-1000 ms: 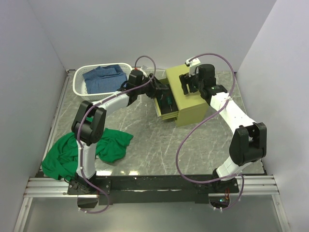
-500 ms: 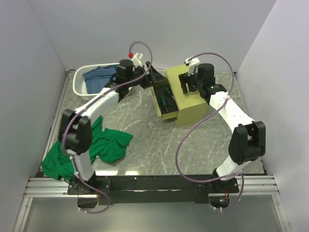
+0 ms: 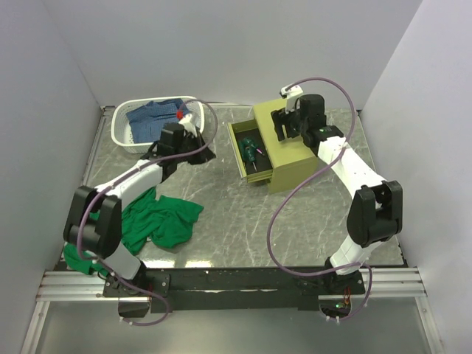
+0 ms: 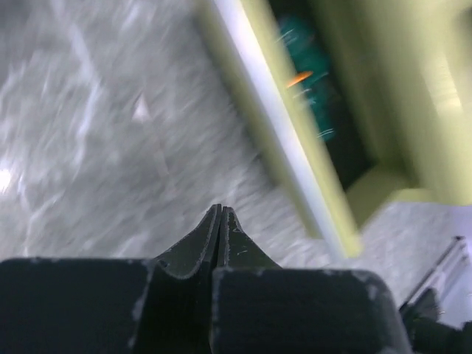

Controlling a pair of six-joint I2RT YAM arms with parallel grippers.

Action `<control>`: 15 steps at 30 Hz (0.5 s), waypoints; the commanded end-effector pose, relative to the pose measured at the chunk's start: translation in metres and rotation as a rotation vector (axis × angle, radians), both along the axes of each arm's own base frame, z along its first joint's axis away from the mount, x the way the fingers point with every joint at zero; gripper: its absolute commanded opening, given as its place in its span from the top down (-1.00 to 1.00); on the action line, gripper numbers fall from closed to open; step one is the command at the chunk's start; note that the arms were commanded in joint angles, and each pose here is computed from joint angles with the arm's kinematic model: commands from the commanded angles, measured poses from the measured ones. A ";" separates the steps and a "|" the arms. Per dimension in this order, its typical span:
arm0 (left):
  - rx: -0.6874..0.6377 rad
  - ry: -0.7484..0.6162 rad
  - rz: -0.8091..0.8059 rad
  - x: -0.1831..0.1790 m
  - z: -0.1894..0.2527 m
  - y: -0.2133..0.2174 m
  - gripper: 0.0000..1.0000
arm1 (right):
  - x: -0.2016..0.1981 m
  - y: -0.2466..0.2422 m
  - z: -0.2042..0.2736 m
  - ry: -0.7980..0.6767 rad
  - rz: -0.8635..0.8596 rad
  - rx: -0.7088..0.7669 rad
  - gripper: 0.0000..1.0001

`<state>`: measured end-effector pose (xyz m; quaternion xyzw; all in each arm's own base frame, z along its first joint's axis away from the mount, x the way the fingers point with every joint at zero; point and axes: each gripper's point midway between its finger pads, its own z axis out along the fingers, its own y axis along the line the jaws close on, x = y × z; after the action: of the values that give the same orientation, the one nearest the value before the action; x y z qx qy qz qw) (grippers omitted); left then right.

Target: Sort the tools into containers

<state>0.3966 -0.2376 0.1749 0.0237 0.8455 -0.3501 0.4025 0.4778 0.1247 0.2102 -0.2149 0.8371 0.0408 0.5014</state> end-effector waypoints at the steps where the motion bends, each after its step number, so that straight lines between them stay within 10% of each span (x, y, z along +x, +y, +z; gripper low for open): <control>1: 0.054 -0.040 -0.005 0.014 -0.016 0.004 0.98 | -0.021 -0.033 -0.059 0.185 -0.141 -0.121 -0.58; 15: 0.025 0.063 -0.047 0.050 -0.037 -0.034 0.98 | 0.013 -0.106 -0.021 0.050 -0.406 -0.200 -0.51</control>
<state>0.4352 -0.2500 0.1116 0.0215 0.8770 -0.3275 0.3508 0.4940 0.0771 0.2215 -0.1168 0.8455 -0.0418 0.5193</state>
